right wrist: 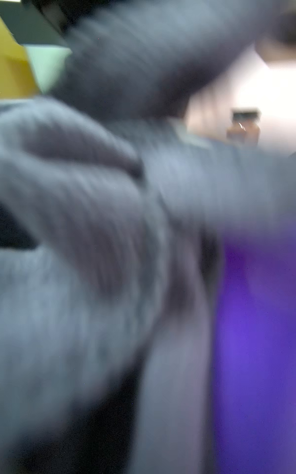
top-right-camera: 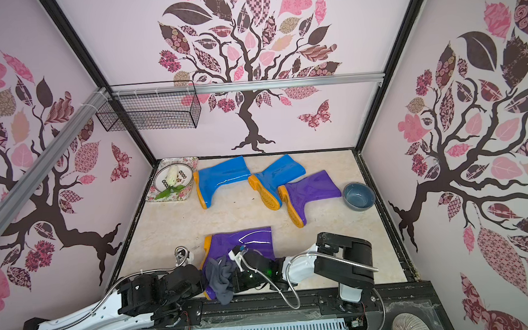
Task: Wipe the rubber boots with a cloth
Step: Wipe the dirt off the rubber boot.
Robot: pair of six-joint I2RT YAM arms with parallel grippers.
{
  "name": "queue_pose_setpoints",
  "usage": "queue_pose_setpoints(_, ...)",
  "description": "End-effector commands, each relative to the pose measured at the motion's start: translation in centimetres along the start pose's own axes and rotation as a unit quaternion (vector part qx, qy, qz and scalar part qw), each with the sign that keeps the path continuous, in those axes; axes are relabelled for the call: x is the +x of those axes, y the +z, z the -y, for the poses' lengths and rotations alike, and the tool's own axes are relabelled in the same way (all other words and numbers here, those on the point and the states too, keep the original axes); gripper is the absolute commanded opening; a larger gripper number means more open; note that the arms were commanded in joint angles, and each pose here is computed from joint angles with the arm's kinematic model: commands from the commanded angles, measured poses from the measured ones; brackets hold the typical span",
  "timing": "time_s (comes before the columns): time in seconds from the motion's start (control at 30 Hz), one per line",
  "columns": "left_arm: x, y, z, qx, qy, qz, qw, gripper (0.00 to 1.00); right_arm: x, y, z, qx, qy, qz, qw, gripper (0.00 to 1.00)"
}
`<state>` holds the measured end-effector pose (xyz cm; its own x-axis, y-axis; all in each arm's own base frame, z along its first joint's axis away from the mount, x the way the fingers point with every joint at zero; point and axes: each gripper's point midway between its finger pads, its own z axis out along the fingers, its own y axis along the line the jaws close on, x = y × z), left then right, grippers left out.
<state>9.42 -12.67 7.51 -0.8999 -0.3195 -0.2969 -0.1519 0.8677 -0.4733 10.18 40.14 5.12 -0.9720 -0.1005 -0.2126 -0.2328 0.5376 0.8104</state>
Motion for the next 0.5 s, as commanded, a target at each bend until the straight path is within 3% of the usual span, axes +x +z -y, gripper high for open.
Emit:
queue_pose_setpoints(0.0,-1.1,-0.7,3.1,0.062,-0.031,0.022,0.997,0.00,-5.3,-5.2,6.2,0.154,0.080,0.103,0.979,0.00)
queue_pose_setpoints(0.1,-0.9,-0.5,1.8,0.033,-0.022,0.018,0.999,0.00,-8.2,-9.2,4.6,0.181,0.039,0.173,0.967,0.00)
queue_pose_setpoints(0.2,-0.6,-0.1,0.0,-0.009,-0.019,0.015,1.000,0.00,-10.3,-10.5,0.0,0.117,0.000,0.205,0.972,0.00)
queue_pose_setpoints(0.47,0.3,0.6,-1.6,-0.077,0.012,-0.009,0.997,0.00,-13.3,-6.8,-7.2,0.045,-0.035,0.172,0.983,0.00)
